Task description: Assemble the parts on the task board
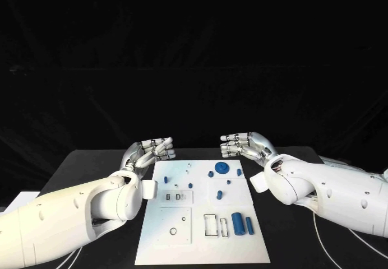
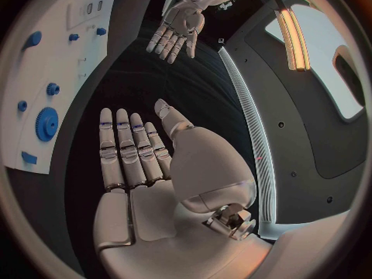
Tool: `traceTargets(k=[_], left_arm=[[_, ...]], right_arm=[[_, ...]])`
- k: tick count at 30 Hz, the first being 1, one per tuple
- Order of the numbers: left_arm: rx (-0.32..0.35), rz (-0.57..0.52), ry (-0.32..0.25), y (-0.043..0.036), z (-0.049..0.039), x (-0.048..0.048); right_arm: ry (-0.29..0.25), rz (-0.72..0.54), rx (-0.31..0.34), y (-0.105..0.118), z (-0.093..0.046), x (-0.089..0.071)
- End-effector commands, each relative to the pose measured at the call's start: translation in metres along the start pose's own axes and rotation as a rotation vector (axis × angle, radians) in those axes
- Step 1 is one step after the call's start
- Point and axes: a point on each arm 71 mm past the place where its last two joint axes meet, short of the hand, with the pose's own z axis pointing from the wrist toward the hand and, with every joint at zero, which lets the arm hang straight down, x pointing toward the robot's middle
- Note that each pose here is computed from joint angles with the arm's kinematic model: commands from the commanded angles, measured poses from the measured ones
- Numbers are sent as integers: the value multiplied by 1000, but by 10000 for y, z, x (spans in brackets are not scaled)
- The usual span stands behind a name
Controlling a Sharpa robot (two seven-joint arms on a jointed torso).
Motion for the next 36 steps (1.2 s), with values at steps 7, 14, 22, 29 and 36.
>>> traceTargets(k=[7, 14, 22, 29, 36], left_arm=[[34, -32, 101, -168, -91, 36], [27, -69, 169, -244, -195, 150], [15, -103, 234, -306, -309, 307], [15, -100, 266, -318, -331, 366], [9, -101, 269, -315, -333, 376]], right_arm=[[100, -391, -82, 142, 61, -86], [177, -735, -56, 189, 131, -100], [225, -1040, -29, 291, 200, -69], [231, -1205, -21, 397, 264, 9], [228, -1265, -24, 457, 286, 87]])
